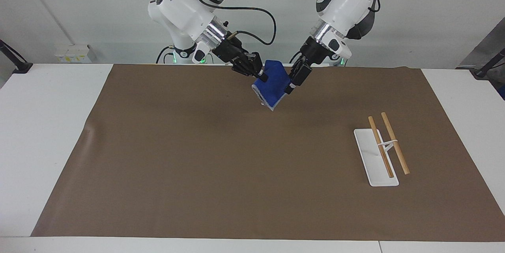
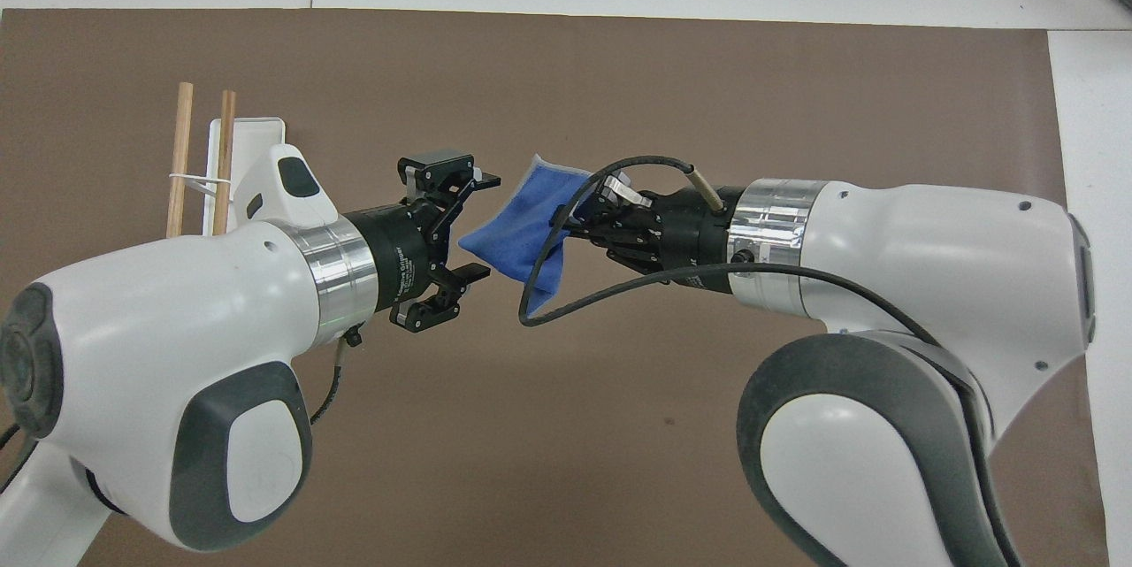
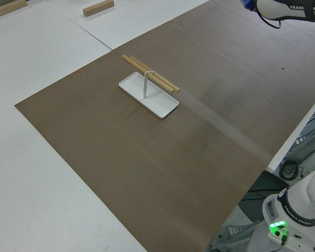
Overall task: Right arm passes towel to left arm to hang
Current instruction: 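Close the left gripper on the towel beside the right gripper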
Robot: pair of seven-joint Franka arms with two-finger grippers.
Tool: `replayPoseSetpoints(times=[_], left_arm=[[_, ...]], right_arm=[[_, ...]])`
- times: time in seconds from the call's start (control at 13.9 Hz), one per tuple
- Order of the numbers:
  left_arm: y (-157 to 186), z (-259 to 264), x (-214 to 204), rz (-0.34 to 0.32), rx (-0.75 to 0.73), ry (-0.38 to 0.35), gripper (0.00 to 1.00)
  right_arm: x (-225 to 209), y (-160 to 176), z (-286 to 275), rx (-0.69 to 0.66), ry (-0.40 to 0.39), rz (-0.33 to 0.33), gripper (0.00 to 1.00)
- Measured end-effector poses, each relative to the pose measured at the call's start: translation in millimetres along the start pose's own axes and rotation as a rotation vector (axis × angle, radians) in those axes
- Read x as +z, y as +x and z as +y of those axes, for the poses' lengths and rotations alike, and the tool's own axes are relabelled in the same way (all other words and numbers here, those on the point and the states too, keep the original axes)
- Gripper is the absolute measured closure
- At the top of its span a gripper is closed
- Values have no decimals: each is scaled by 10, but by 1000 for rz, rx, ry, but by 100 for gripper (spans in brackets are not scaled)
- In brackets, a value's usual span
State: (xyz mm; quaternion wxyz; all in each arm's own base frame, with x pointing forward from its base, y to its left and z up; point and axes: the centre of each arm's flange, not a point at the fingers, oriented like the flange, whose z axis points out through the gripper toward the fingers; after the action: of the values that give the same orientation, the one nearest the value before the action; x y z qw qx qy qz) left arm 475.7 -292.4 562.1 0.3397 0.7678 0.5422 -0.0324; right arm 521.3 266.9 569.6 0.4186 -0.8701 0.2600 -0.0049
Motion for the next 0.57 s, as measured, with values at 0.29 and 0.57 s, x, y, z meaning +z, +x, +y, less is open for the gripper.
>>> replayPoseSetpoints(times=[0.29, 0.57], left_arm=[[3, -5, 6, 1, -9, 0, 31], [37, -70, 71, 5, 6, 17, 63]], right_arm=[[0, 0, 0, 0, 0, 0, 95], [0, 0, 0, 0, 0, 0, 95]])
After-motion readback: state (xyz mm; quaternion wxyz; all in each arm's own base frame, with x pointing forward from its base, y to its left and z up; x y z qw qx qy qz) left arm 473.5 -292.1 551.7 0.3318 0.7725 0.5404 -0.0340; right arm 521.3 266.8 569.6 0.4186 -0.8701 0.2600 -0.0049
